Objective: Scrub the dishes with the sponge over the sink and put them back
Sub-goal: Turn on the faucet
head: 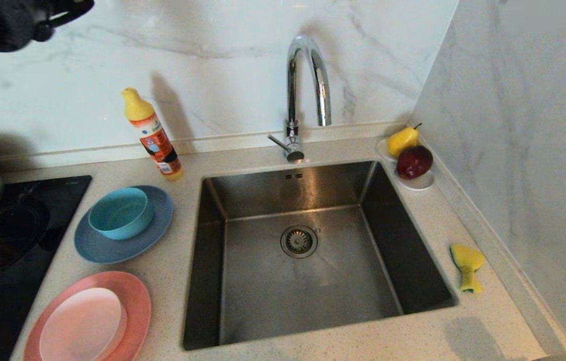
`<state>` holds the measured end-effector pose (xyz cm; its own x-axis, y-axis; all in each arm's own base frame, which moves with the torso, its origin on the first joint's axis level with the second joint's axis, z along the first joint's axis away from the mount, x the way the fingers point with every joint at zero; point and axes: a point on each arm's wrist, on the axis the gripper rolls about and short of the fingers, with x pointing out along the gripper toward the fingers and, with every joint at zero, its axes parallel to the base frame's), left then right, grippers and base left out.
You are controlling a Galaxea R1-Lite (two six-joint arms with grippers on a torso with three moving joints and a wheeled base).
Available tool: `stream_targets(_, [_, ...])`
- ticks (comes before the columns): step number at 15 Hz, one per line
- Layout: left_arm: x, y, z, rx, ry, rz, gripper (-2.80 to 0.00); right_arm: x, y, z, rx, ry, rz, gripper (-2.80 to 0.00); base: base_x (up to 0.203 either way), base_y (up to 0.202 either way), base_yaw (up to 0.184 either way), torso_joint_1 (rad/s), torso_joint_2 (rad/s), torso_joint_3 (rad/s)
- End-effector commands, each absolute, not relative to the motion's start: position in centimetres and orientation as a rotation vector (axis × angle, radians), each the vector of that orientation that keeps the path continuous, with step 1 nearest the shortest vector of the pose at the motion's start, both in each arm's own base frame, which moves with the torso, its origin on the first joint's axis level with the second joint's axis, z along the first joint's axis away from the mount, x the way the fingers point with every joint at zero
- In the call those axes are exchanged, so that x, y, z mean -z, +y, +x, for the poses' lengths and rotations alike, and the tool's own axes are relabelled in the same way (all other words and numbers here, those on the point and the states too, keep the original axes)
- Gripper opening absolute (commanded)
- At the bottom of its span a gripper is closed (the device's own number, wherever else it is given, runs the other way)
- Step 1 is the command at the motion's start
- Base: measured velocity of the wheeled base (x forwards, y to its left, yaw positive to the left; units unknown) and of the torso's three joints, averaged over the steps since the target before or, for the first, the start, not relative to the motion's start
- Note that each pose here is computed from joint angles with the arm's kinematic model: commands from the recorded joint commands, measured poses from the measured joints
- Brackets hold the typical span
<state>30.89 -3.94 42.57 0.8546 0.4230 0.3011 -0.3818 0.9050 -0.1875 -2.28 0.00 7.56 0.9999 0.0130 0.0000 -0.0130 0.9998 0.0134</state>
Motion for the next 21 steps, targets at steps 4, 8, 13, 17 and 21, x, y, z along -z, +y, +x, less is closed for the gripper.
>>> stream_targets(4, [-42.5, -3.7, 20.3, 0.067, -0.098, -0.065, -2.80, -7.5, 0.0, -2.3, -0.014, 0.000, 0.014, -2.80, 0.000, 0.000, 0.000, 0.000, 0.00, 0.000])
stream_targets(8, [-39.5, -6.0, 23.2, 0.282, 0.100, -0.209, -2.80, -7.6, 0.0, -2.3, -0.014, -0.001, 0.014, -2.80, 0.000, 0.000, 0.000, 0.000, 0.00, 0.000])
stream_targets(13, [-36.3, -8.9, 29.6, 0.456, 0.204, -0.264, -2.80, -7.5, 0.0, -2.3, -0.014, 0.000, 0.014, -2.80, 0.000, 0.000, 0.000, 0.000, 0.00, 0.000])
stream_targets(17, [-32.8, -11.9, 36.1, 0.502, 0.151, -0.289, -2.80, -7.5, 0.0, -2.3, -0.014, 0.000, 0.014, -2.80, 0.000, 0.000, 0.000, 0.000, 0.00, 0.000])
stream_targets(21, [-30.7, -15.0, 39.6, 0.546, 0.132, -0.311, -2.80, -7.5, 0.0, -2.3, -0.015, 0.000, 0.014, -2.80, 0.000, 0.000, 0.000, 0.000, 0.00, 0.000])
